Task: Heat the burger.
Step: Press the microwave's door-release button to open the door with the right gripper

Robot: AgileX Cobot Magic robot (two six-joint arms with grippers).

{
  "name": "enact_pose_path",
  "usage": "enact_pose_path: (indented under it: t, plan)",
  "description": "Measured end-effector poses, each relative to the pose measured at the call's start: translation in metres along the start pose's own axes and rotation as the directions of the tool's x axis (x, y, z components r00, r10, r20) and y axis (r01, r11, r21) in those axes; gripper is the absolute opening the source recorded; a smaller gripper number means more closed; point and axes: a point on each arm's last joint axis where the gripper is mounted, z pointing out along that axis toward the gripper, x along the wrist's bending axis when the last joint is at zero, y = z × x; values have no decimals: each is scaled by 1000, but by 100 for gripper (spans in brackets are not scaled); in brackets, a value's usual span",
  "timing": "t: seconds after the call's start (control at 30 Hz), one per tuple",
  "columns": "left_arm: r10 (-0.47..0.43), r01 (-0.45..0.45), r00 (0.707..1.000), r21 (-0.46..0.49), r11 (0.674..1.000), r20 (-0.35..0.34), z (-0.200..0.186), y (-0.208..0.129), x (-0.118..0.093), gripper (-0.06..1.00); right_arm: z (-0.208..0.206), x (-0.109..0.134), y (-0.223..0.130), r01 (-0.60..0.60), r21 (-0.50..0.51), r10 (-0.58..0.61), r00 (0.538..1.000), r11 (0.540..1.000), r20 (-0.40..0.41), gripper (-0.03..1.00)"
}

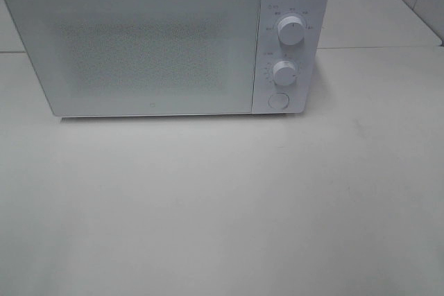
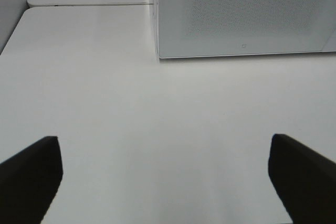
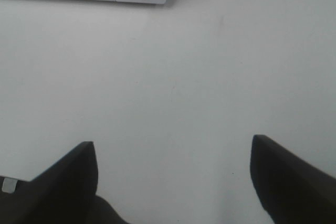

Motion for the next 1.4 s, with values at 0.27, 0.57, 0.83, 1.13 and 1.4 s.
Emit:
enact_pose_path:
  t: [0.27, 0.57, 0.83, 1.13, 1.4]
  plan:
    - [0, 0, 1000, 0, 1000, 0, 0, 0, 0, 99, -17, -5, -26, -42, -88, 46, 998, 995, 35, 77]
    - [0, 0, 1000, 0, 1000, 0, 0, 0, 0, 99, -37, -6, -45, -84, -249, 110, 990, 965, 92, 77]
    - [0, 0, 1000, 0, 1000, 0, 0, 0, 0, 99, -37, -6, -45, -85, -246, 111, 989, 965, 96, 77]
    - [0, 0, 1000, 0, 1000, -1, 0, 0, 0, 99, -37, -6, -45, -85, -246, 111, 989, 965, 96, 77]
    - [0, 0, 1000, 0, 1000, -1, 0, 0, 0, 99, -44, -5, -32, -73, -342, 108, 991, 937, 83, 77]
